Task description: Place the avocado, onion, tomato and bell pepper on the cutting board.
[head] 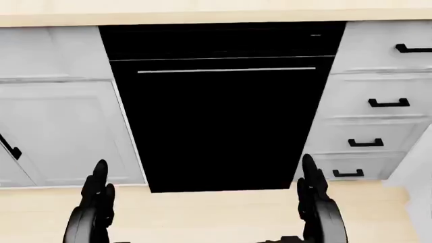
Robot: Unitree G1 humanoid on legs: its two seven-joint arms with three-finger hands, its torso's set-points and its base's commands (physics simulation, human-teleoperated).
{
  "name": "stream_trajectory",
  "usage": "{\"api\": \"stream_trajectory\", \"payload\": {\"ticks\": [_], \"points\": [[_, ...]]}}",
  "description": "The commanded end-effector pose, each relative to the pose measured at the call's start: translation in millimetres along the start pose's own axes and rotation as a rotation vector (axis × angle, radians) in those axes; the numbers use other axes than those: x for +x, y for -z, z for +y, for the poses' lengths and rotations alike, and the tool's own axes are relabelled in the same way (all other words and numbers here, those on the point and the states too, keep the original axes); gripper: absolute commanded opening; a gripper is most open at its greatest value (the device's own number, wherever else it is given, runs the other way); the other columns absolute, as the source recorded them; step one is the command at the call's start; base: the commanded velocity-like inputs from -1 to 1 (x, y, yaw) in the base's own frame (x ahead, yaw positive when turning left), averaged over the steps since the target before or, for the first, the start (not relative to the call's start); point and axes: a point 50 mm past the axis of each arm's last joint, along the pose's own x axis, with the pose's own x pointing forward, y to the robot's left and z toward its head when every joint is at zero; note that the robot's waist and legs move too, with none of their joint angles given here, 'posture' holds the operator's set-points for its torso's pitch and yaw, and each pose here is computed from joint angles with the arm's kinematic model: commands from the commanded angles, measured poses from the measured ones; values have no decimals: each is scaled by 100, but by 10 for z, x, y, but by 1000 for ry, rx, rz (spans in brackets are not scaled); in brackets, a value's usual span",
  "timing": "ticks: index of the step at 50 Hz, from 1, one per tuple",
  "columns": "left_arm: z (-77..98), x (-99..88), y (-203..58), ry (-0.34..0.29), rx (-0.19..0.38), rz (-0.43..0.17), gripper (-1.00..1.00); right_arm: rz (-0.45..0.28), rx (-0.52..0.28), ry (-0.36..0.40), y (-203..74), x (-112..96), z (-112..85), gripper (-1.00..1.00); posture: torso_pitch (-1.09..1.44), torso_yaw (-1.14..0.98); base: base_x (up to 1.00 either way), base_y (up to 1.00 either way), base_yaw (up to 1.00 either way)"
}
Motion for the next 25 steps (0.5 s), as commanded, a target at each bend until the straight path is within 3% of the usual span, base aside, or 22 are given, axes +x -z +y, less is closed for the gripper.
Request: {"api": "stream_trajectory", "payload": {"ticks": [1,12,15,19,25], "points": [[-35,87,-519,3,5,-200,100,-207,-17,7,-550,7,-3,100,0,0,0,0,0],[-33,93,-984,14,50,-257,100,-299,-31,-4,-1060,-15,11,100,0,0,0,0,0],[-26,138,-1188,16,72,-281,100,-317,-32,1,-1190,8,-12,100,0,0,0,0,0],[5,191,-1521,9,99,-331,100,-397,-55,-8,-1522,24,-4,100,0,0,0,0,0],[-44,151,-1941,27,125,-401,100,-457,-59,-8,-1905,14,-6,100,0,0,28,0,0]]}}
